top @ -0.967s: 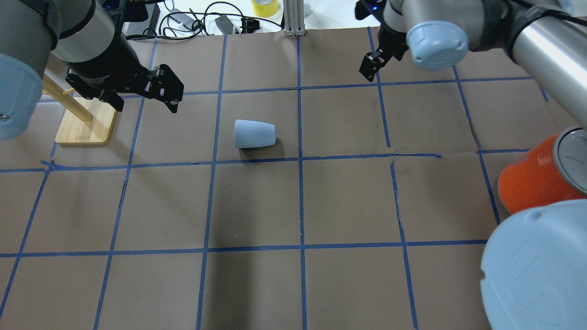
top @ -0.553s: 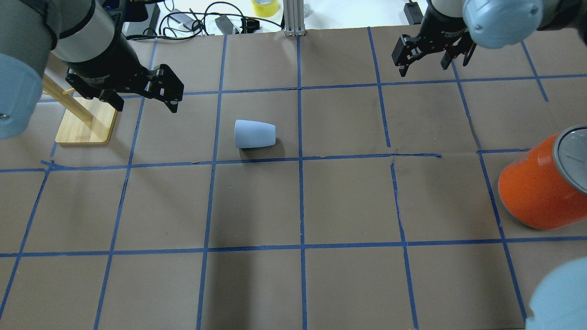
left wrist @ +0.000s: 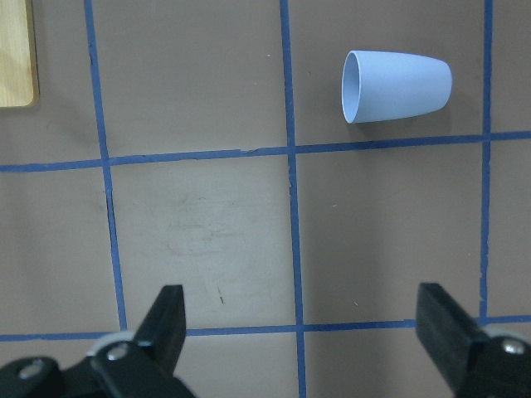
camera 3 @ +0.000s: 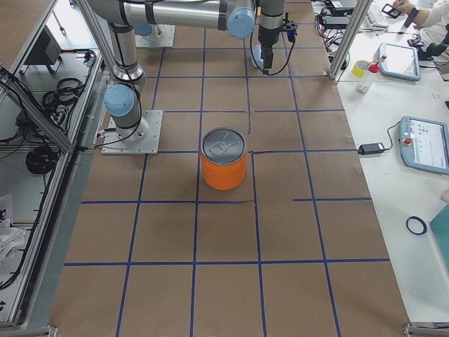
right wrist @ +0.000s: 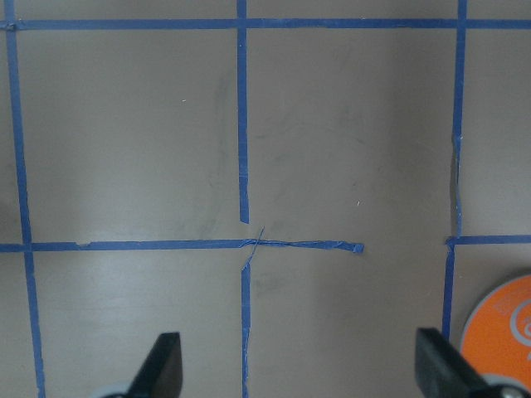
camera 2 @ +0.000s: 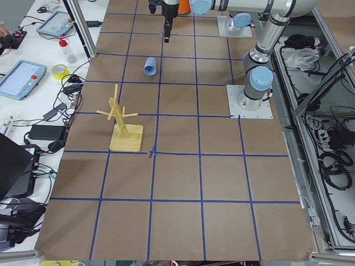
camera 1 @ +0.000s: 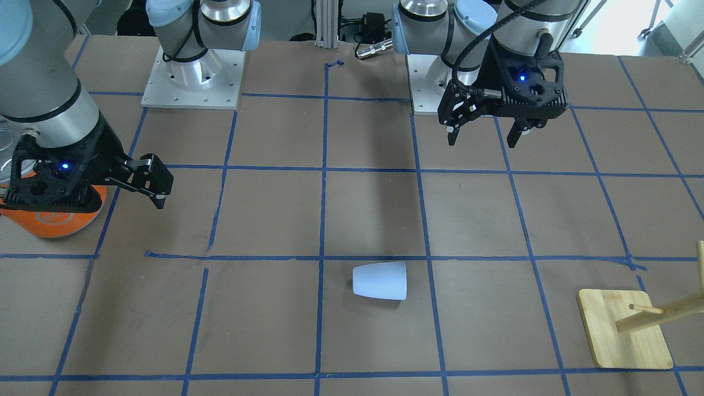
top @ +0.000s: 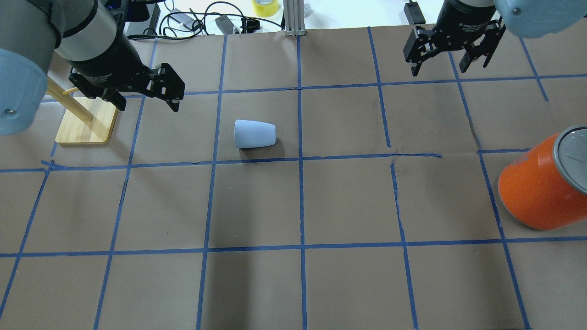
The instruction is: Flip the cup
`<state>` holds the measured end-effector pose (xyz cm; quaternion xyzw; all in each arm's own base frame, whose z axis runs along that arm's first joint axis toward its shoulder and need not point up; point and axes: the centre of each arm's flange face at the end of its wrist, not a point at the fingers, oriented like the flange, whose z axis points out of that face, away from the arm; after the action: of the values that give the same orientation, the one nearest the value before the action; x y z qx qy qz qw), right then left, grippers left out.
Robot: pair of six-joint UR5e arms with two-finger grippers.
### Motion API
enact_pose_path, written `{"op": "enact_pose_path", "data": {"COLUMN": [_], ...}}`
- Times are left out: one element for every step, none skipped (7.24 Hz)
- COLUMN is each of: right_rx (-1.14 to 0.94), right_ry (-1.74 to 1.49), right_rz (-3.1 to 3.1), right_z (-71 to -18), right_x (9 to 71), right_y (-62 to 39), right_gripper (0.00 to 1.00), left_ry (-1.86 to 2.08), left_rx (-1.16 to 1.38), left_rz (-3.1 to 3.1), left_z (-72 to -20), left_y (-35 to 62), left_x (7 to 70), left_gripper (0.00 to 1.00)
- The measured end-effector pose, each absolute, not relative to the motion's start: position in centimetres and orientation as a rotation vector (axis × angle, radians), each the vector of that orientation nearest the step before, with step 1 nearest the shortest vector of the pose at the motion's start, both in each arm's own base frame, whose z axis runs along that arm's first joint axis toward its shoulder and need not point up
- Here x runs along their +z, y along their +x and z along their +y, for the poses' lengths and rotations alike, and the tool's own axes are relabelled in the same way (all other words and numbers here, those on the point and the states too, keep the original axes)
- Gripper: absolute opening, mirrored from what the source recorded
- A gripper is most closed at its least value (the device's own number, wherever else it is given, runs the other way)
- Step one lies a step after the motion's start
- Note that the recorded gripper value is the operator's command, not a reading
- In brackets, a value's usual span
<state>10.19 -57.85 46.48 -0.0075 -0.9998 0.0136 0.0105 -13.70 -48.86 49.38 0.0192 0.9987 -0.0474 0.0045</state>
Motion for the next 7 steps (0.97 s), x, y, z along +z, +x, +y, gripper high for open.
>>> {"op": "enact_pose_path", "data": {"right_rx": [0.045, 0.050, 0.052, 0.059, 0.058, 0.045, 0.037], "right_ry": [-0.055, -0.051, -0.034, -0.022, -0.014, -0.004, 0.004], "right_rz": [-3.138, -3.155, -3.160, -3.160, -3.159, -3.156, -3.154], "right_z": [-57.3, -56.6, -56.0, -55.5, -55.0, -54.7, -54.5], "right_x": [47.1, 47.7, 48.2, 48.7, 49.1, 49.2, 49.2], "right_y": [10.8, 11.9, 12.9, 13.4, 13.6, 13.6, 13.6], "right_gripper": [1.00, 1.00, 1.00, 1.00, 1.00, 1.00, 1.00], "left_ry": [0.050, 0.038, 0.031, 0.028, 0.015, -0.012, -0.044], "left_rx": [-0.102, -0.061, -0.038, -0.028, -0.024, -0.010, 0.005], "left_rz": [3.181, 3.233, 3.263, 3.277, 3.287, 3.315, 3.362], "left_z": [-50.8, -53.2, -55.8, -58.1, -60.1, -61.6, -62.8], "left_y": [-13.8, -13.9, -13.9, -13.9, -13.3, -12.4, -11.4], "left_x": [47.1, 44.0, 40.7, 37.6, 35.2, 33.5, 32.2], "left_gripper": [1.00, 1.00, 1.00, 1.00, 1.00, 1.00, 1.00]}}
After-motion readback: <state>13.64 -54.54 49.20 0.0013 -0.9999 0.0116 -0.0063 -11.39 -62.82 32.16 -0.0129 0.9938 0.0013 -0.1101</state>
